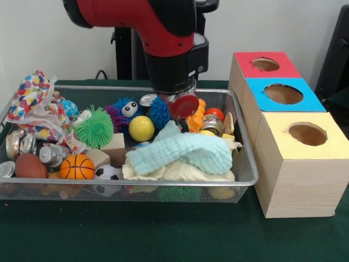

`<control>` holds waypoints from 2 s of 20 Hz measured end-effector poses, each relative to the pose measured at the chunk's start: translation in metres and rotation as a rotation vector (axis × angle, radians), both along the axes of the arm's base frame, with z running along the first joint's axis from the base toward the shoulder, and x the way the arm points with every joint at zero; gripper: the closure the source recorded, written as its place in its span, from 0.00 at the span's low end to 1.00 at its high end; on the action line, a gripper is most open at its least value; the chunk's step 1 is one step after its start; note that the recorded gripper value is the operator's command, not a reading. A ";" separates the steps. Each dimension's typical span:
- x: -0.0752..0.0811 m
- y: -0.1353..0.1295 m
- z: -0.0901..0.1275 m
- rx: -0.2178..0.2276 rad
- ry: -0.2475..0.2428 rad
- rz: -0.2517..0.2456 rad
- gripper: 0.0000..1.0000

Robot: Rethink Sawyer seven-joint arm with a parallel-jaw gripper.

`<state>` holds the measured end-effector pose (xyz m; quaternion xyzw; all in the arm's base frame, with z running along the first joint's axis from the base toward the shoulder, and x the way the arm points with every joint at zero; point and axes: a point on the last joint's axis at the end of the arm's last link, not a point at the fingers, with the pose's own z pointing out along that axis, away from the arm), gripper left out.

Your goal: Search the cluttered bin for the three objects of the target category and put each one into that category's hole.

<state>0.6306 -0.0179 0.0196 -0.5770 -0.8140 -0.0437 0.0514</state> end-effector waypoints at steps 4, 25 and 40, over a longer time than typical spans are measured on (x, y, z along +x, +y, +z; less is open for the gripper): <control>0.006 -0.006 -0.016 -0.008 -0.072 -0.024 0.00; 0.009 -0.001 -0.031 -0.141 -0.108 0.120 0.00; 0.009 -0.030 -0.034 -0.319 -0.126 0.247 0.00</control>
